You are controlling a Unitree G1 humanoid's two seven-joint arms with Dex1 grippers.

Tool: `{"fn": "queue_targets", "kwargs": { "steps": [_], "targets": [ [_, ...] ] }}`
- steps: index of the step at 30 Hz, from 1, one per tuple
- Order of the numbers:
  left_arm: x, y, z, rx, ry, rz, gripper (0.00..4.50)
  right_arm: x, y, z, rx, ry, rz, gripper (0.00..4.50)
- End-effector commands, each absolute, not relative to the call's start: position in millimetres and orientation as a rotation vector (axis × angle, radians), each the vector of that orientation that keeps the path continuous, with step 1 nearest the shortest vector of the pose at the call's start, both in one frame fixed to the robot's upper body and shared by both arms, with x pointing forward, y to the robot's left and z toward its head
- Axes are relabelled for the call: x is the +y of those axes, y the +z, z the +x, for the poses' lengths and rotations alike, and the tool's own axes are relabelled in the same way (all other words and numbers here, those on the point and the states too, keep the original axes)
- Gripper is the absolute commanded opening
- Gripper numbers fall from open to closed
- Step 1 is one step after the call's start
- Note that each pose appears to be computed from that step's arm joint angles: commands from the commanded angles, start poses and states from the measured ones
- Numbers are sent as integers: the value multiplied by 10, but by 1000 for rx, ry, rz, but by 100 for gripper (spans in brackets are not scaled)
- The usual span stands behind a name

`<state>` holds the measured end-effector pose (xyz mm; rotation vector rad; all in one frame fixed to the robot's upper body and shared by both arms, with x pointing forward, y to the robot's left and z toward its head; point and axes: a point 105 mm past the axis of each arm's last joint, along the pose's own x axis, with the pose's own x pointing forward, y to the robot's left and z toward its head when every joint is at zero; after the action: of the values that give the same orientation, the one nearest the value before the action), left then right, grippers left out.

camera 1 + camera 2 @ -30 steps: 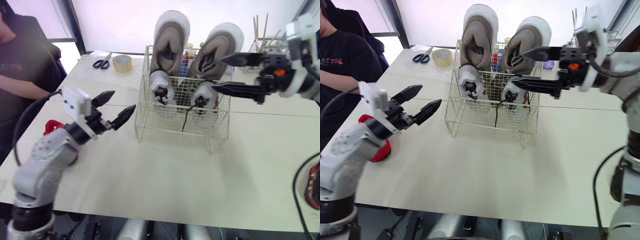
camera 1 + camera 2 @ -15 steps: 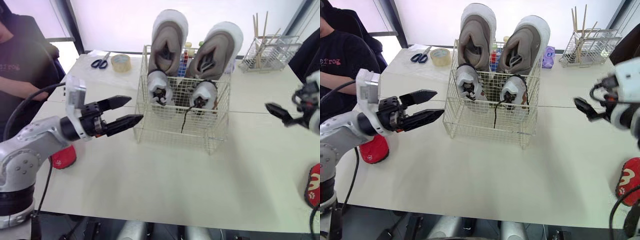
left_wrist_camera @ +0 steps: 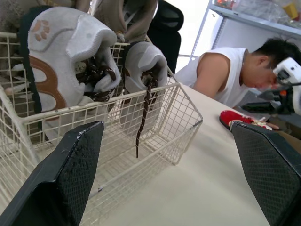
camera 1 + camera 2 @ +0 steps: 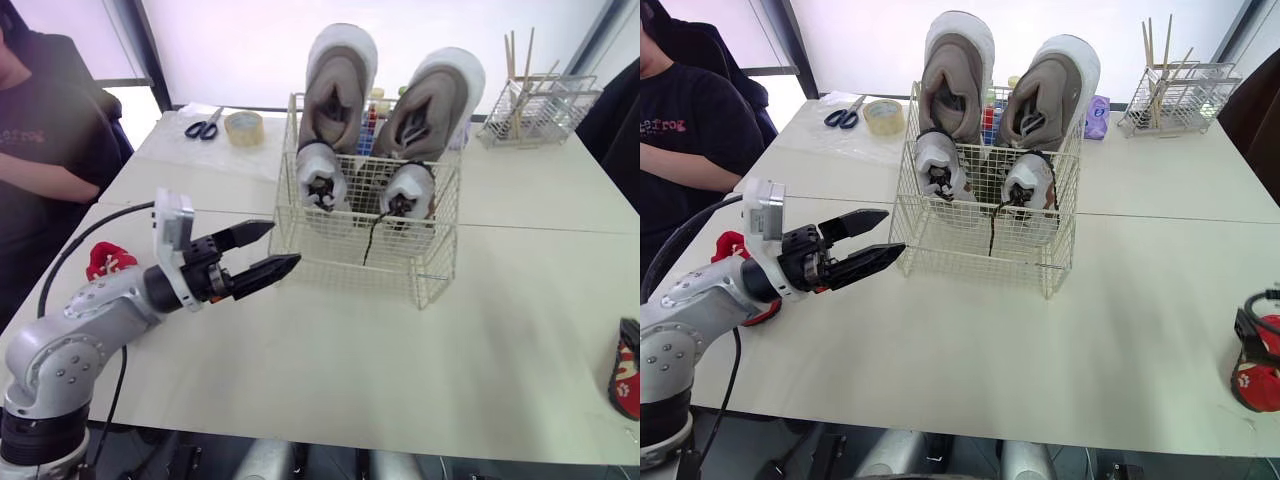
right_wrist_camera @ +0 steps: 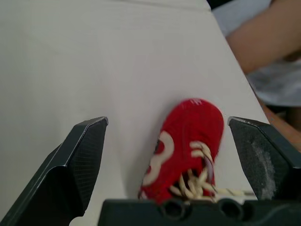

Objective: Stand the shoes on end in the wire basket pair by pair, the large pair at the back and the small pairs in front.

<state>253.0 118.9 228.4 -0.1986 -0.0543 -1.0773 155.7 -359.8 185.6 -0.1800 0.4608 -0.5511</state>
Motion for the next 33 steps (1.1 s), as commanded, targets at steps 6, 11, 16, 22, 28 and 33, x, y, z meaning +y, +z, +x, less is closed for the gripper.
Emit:
{"fn": "queue_targets", "kwargs": {
  "steps": [6, 11, 16, 22, 28, 33],
  "targets": [
    [1124, 2430, 2525, -123, -1083, -174, 446, -3446, 1855, 1578, 488, -655, 138, 450],
    [1108, 2465, 2540, -136, -1072, -166, 446, -3446, 1834, 1683, 487, -813, 256, 450],
    [1107, 2471, 2562, -144, -1057, -154, 446, -3414, 1831, 1770, 475, -871, 304, 450],
    [1099, 2481, 2557, -154, -1044, -148, 446, -3443, 1771, 1745, 528, -907, 257, 450],
    [1093, 2484, 2561, -158, -1039, -147, 446, -3573, 1656, 1514, 630, -917, 166, 450],
    [1055, 2475, 2574, -164, -1043, -151, 446, -3688, 1675, 1434, 658, -921, 139, 450]
  ]
}}
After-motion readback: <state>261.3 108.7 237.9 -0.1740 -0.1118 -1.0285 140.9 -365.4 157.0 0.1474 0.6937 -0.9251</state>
